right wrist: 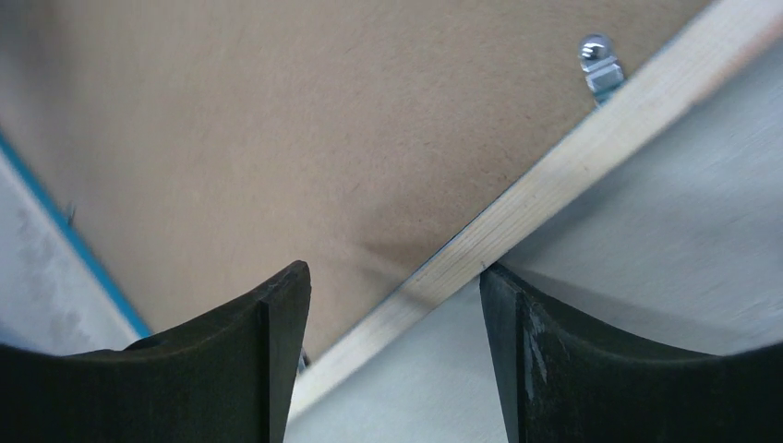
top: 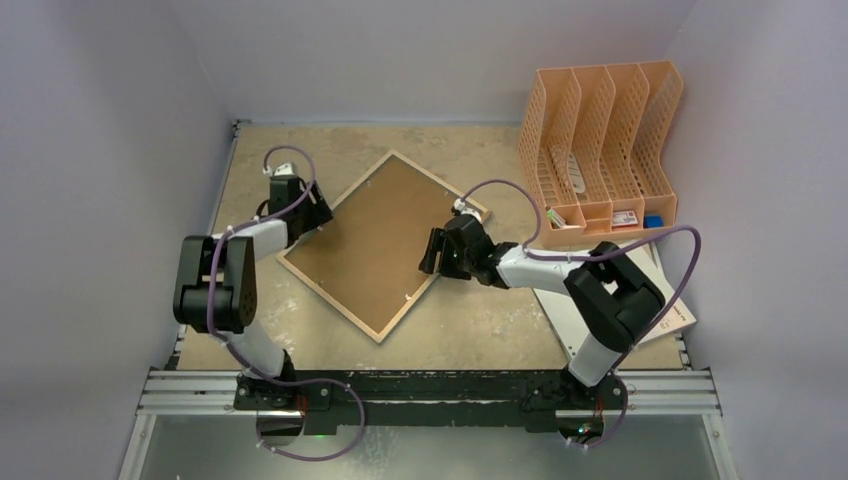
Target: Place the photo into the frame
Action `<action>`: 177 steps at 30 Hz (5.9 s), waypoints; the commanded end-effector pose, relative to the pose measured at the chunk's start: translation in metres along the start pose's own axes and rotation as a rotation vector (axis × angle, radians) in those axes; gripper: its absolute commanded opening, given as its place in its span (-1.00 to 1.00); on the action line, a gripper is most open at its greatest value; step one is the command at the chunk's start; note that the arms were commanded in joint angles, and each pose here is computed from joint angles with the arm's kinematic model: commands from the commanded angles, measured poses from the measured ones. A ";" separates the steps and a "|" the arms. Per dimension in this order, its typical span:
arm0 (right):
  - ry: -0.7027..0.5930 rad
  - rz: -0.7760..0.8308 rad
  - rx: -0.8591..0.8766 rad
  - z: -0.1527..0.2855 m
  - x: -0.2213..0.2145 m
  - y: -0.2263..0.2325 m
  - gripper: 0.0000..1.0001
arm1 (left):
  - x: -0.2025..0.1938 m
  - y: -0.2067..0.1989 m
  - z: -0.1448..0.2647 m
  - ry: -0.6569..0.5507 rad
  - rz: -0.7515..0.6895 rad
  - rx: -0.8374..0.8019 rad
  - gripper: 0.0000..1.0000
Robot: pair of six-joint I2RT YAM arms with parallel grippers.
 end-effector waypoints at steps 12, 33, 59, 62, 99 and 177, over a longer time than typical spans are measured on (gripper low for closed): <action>-0.177 0.144 -0.193 -0.027 0.094 -0.031 0.40 | -0.131 -0.037 0.094 0.259 0.144 -0.195 0.34; -0.318 0.206 -0.127 -0.017 0.069 0.144 0.46 | -0.084 0.013 0.156 -0.107 0.337 0.092 0.35; -0.313 0.343 -0.247 -0.123 -0.031 0.179 -0.23 | -0.105 0.072 0.189 -0.270 0.599 0.351 0.30; -0.356 0.369 -0.267 -0.118 -0.027 0.180 -0.29 | -0.107 0.069 0.186 -0.261 0.602 0.330 0.30; -0.302 0.282 -0.004 -0.026 0.030 0.243 -1.00 | -0.122 -0.057 0.168 -0.056 0.437 -0.462 0.41; -0.391 -0.144 0.461 0.153 0.186 0.261 0.81 | 0.104 -0.147 0.320 -0.366 -0.721 -0.640 -1.00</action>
Point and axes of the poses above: each gripper's point midway between its finger pads, its own z axis back along the fingers, its own y axis along the line the jaws close on, x = y × z, the point moved 1 cm from there along z, back along the fingers, and after that the axes turned 9 degrees about -z, right-handed, at the moved point
